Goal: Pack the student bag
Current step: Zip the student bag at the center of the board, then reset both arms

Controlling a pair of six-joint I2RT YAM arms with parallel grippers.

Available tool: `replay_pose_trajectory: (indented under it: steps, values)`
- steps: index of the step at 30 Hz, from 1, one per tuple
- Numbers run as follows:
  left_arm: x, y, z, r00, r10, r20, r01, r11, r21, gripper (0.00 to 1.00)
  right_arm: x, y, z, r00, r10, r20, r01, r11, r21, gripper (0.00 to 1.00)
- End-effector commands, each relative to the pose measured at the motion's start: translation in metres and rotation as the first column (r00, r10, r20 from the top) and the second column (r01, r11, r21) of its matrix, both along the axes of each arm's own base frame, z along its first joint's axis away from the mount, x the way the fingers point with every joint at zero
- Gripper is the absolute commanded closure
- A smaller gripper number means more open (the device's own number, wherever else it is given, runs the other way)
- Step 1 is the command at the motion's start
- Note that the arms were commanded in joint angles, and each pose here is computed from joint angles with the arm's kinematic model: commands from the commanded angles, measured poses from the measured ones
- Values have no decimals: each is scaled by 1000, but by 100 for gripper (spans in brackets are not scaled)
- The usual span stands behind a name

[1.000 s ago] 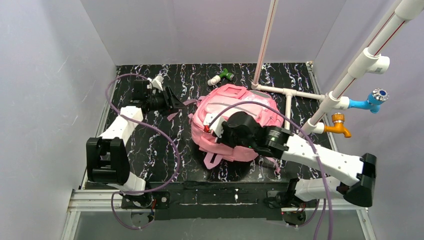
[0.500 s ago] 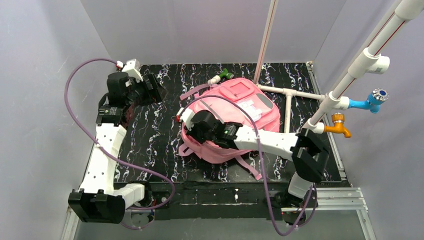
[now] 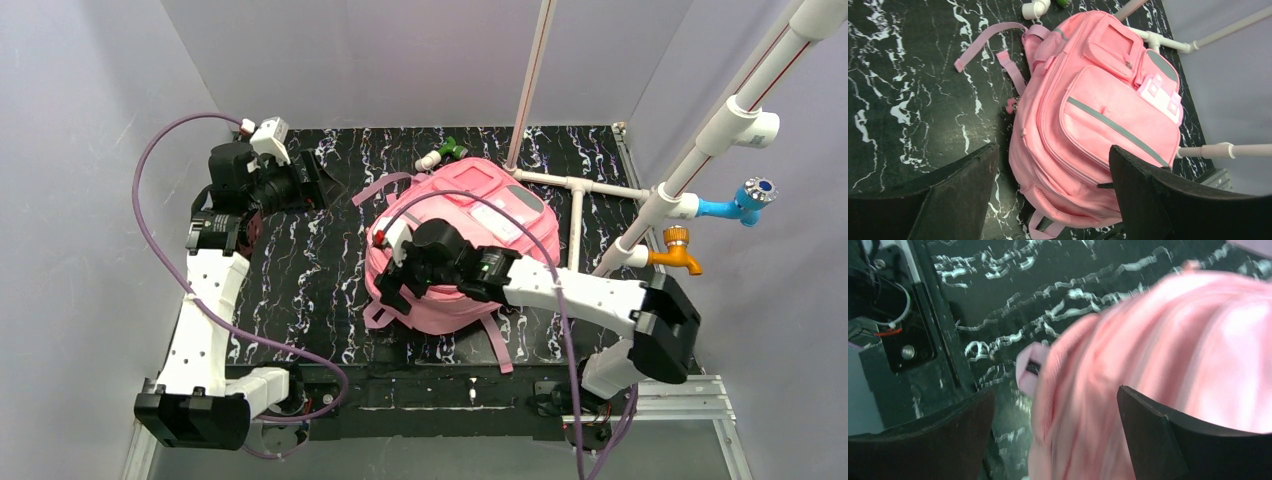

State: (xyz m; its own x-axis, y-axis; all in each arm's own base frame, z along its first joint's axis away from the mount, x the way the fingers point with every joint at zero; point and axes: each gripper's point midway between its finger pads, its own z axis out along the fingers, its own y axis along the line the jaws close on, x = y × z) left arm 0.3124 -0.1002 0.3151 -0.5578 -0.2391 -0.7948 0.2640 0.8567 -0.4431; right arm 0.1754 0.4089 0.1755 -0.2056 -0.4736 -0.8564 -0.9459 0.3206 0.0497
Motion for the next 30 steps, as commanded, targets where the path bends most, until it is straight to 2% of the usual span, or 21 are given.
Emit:
replay_pose_trajectory:
  steps: [1, 4, 7, 12, 17, 21, 25, 30]
  values:
    - [-9, -16, 16, 994, -102, 31, 103, 994, -34, 21, 13, -30, 83, 985, -171, 12, 170, 984, 59, 2]
    - [-13, -20, 26, 991, -127, 53, 129, 990, -49, 21, 15, -40, 132, 977, -210, 22, 208, 975, 78, 2]
    - [-18, -24, 48, 985, -139, 106, 147, 987, -71, 21, 24, -58, 175, 954, -287, 86, 275, 953, 130, 2]
    - [-21, -27, 98, 957, -133, 256, 162, 982, -94, 21, 49, -104, 249, 835, -514, 196, 434, 834, 341, 2]
    - [-36, -29, 149, 892, -114, 438, 185, 975, -122, 21, 52, -136, 319, 751, -604, 265, 412, 744, 526, 2]
    - [-58, -28, 184, 811, -106, 575, 202, 974, -105, 21, 46, -152, 352, 722, -633, 279, 369, 694, 619, 2]
    - [-72, -21, 204, 752, -70, 655, 170, 981, -89, 20, 40, -167, 372, 701, -662, 266, 342, 639, 689, 2]
    - [-78, -21, 209, 737, -58, 673, 172, 980, -104, 20, 31, -180, 380, 700, -663, 266, 313, 619, 720, 2]
